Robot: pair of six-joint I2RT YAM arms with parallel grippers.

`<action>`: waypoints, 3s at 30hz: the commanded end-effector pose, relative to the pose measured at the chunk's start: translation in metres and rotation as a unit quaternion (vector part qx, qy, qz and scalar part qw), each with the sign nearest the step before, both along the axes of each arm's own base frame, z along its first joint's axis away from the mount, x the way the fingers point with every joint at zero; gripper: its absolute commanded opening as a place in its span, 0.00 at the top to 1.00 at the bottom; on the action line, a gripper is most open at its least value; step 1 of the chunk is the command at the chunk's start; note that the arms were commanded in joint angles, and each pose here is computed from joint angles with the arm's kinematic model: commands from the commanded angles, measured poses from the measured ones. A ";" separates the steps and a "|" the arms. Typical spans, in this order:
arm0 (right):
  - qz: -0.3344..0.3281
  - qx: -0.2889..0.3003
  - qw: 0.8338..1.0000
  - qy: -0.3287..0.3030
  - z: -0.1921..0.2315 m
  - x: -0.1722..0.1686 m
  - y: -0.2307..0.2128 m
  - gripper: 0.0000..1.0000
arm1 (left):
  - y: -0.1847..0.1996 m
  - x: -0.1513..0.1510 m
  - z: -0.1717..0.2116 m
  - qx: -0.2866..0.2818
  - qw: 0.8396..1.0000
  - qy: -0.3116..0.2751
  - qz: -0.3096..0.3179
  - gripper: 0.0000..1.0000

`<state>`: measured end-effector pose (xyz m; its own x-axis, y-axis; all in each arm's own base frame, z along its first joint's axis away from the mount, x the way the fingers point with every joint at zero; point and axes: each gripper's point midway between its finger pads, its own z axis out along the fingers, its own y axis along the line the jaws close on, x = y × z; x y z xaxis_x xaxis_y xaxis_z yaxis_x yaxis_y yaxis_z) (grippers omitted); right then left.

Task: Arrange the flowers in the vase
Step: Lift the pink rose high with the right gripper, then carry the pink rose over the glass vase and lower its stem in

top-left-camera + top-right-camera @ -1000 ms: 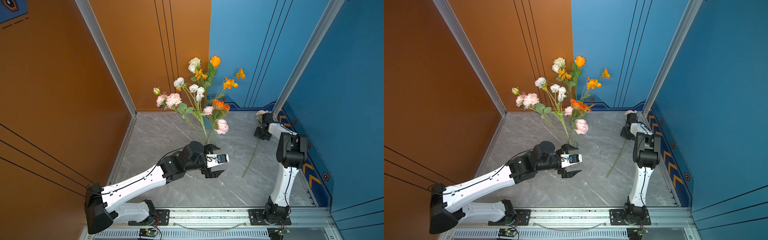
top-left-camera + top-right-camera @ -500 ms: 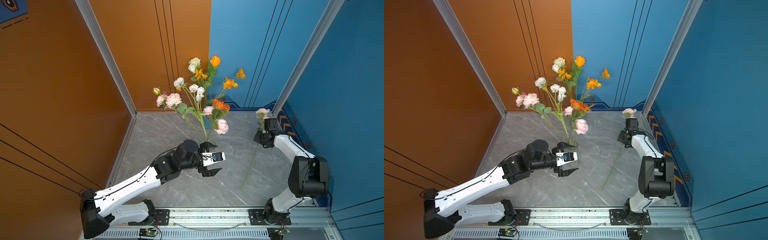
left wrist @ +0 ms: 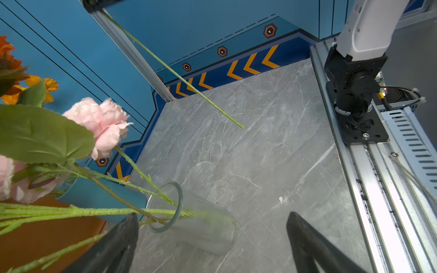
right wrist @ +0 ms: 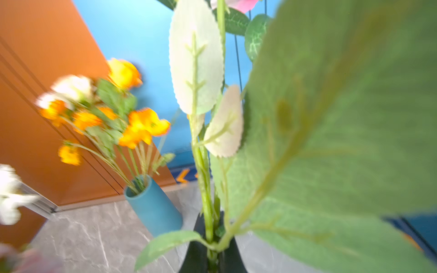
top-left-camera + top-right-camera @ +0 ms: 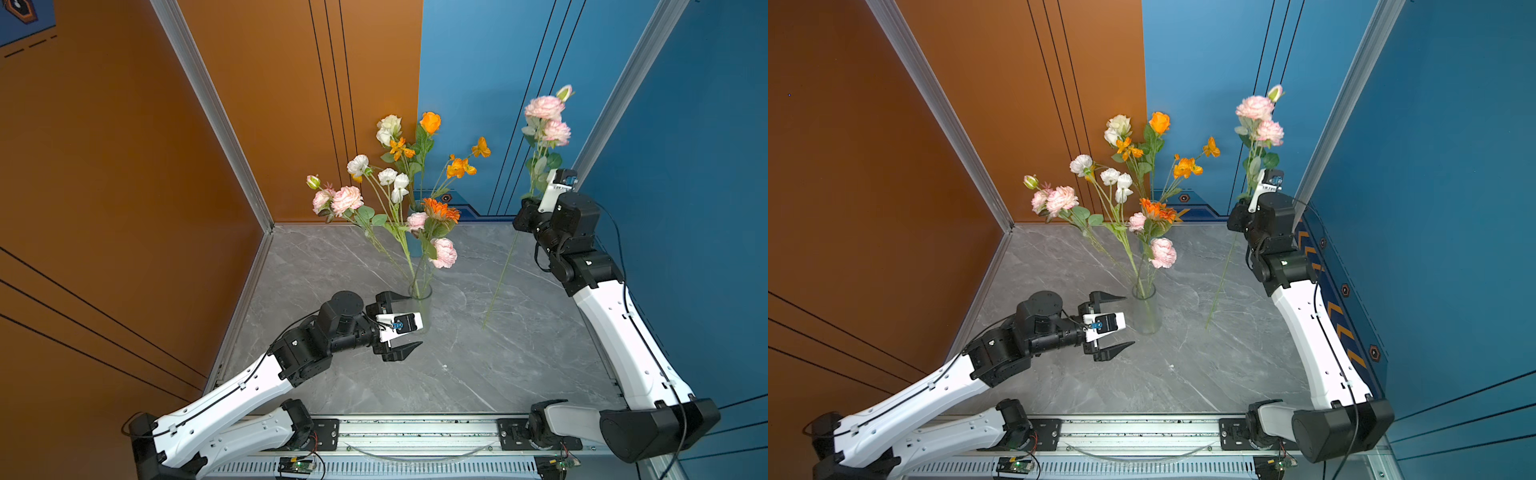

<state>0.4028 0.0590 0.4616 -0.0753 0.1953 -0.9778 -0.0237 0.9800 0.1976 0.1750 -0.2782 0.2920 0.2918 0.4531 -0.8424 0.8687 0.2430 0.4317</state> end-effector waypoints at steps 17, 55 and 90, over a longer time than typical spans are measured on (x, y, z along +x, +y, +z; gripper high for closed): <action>0.107 0.002 0.939 -0.328 0.164 -0.097 0.079 1.00 | -0.009 0.007 -0.038 -0.004 0.995 0.098 0.009 0.02; 0.270 0.019 0.906 -0.325 0.099 -0.116 0.193 1.00 | 0.022 0.055 -0.018 -0.067 0.988 0.064 0.120 0.02; 0.350 -0.107 0.912 -0.186 -0.088 -0.104 0.276 1.00 | 0.030 0.058 -0.017 -0.062 0.988 0.059 0.129 0.02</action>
